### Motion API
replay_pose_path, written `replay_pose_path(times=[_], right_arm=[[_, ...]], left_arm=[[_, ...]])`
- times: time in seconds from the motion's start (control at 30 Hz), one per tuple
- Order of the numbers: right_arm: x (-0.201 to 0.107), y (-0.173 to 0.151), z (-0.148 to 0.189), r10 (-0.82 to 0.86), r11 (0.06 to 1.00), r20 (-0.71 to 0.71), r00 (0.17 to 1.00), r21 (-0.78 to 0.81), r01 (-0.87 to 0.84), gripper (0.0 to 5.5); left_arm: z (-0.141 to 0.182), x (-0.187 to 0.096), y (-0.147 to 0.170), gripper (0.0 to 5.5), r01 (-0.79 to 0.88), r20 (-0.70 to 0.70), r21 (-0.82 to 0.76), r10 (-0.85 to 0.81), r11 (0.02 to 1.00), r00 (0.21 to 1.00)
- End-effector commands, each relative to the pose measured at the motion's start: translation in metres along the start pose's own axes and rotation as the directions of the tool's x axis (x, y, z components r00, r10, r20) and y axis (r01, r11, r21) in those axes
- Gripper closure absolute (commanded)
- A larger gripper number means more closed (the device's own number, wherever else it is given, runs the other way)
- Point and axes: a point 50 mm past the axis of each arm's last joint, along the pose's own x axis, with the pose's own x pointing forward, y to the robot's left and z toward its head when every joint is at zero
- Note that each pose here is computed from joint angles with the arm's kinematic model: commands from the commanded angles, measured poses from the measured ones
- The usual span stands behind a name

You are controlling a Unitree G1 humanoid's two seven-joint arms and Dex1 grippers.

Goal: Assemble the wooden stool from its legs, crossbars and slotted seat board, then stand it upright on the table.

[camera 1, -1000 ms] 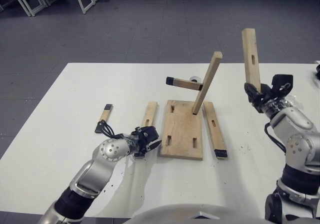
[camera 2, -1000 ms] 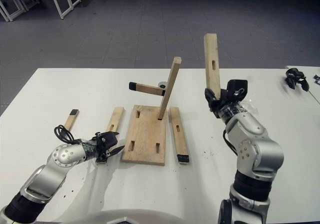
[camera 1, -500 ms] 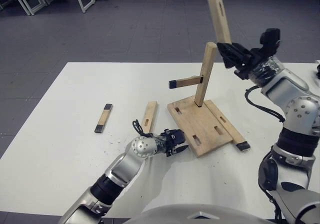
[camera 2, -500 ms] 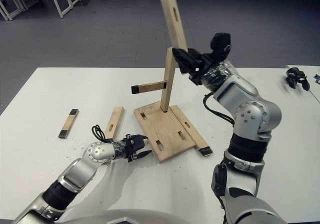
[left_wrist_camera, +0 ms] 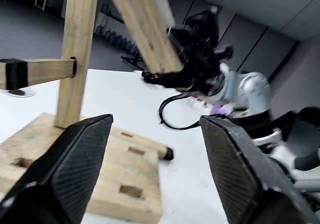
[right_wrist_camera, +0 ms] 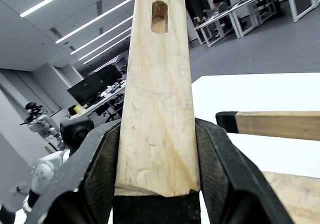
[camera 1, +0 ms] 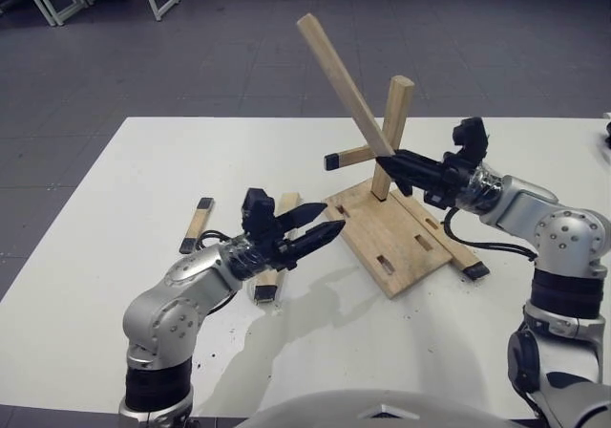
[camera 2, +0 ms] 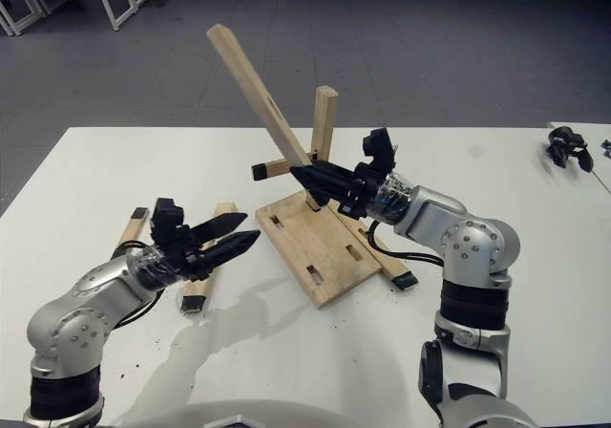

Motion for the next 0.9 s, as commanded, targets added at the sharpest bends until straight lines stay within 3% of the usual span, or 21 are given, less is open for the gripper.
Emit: replay_pose_path(times=[0.03, 0.27, 0.63, 0.9], right_arm=[[0.001, 0.018, -0.006, 0.189, 0.982, -0.105, 0.976, 0.025, -0.187, 3.44], [0.003, 0.029, -0.008, 0.29, 0.957, -0.147, 0.946, 0.03, -0.289, 3.44], [0.005, 0.034, -0.021, 0.308, 0.951, -0.229, 0.923, 0.049, -0.305, 3.44], [0.005, 0.032, -0.023, 0.295, 0.955, -0.226, 0.928, 0.053, -0.291, 3.44]], left_arm=[[0.025, 0.006, -0.007, 2.07, 0.14, 0.129, -0.23, -0.113, 0.963, 0.985], [0.028, 0.013, 0.001, 2.07, 0.085, 0.077, -0.349, -0.062, 0.933, 0.995], [0.037, 0.019, -0.008, 2.07, 0.173, 0.064, -0.317, -0.161, 0.933, 0.985], [0.036, 0.01, 0.0, 3.03, 0.14, 0.006, -0.282, -0.144, 0.949, 0.99]])
